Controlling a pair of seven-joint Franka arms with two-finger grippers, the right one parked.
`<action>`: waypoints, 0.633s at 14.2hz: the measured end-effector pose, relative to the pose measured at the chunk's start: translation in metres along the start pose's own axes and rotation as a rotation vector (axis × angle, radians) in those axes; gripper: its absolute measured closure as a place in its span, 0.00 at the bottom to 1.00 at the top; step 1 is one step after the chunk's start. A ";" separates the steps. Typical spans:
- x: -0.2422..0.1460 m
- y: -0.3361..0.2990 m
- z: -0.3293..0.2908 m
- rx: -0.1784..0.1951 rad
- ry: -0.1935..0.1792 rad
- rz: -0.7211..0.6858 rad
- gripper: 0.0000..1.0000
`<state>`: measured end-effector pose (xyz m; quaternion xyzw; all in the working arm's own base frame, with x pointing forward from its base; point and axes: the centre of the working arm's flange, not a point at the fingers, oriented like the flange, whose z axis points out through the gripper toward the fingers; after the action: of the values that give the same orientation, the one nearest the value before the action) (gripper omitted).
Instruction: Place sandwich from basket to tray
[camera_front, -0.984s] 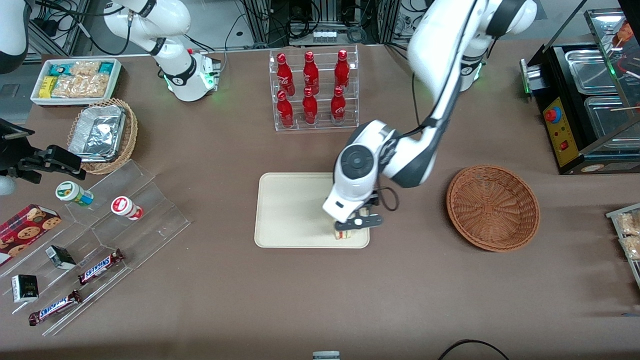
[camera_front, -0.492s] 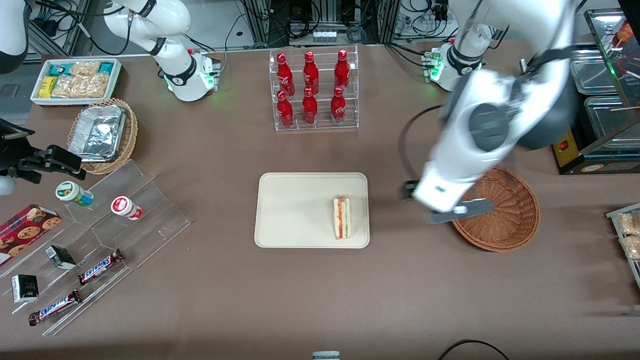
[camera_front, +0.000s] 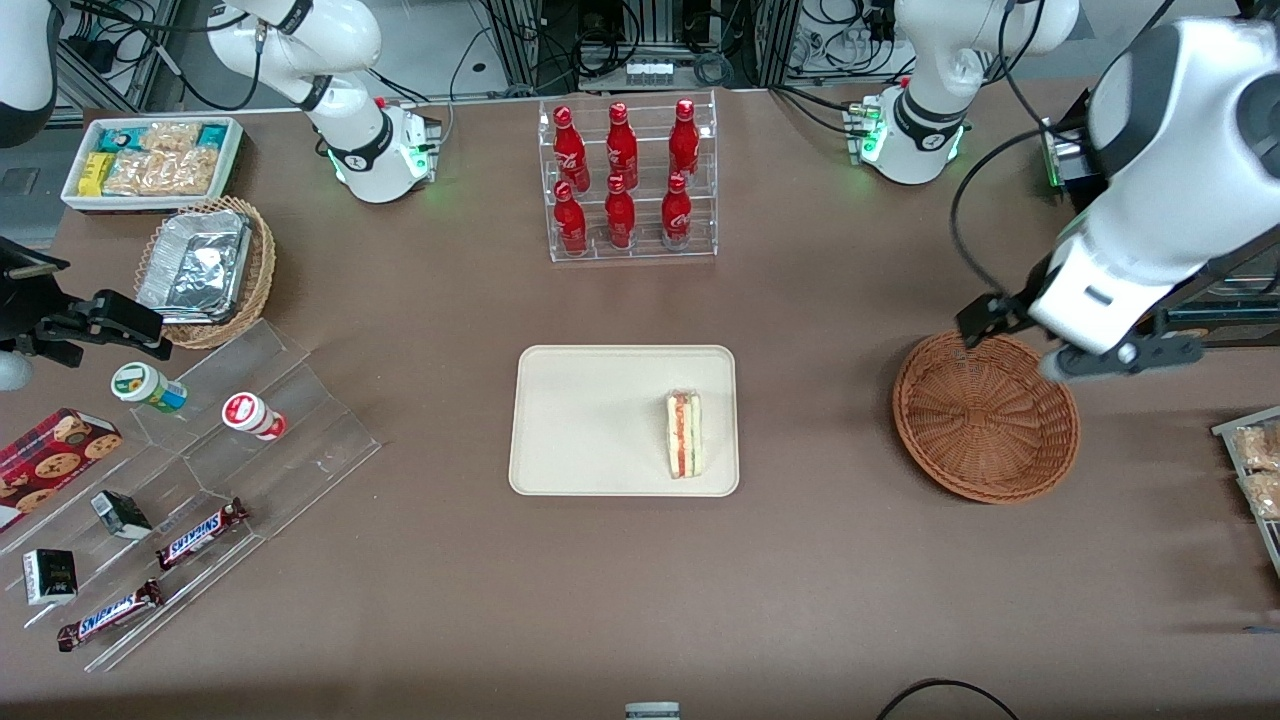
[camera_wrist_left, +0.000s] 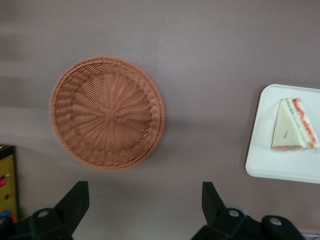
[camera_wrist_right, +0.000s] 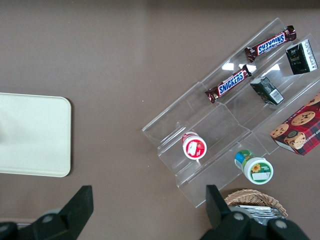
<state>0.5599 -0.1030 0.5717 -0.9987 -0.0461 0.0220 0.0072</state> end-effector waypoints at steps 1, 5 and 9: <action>-0.006 -0.011 -0.010 -0.001 -0.002 0.015 0.00; -0.018 -0.057 -0.040 -0.006 -0.004 0.082 0.00; -0.021 -0.061 -0.053 -0.002 -0.007 0.092 0.00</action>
<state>0.5358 -0.0446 0.6270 -0.9996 -0.0001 0.0260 0.0050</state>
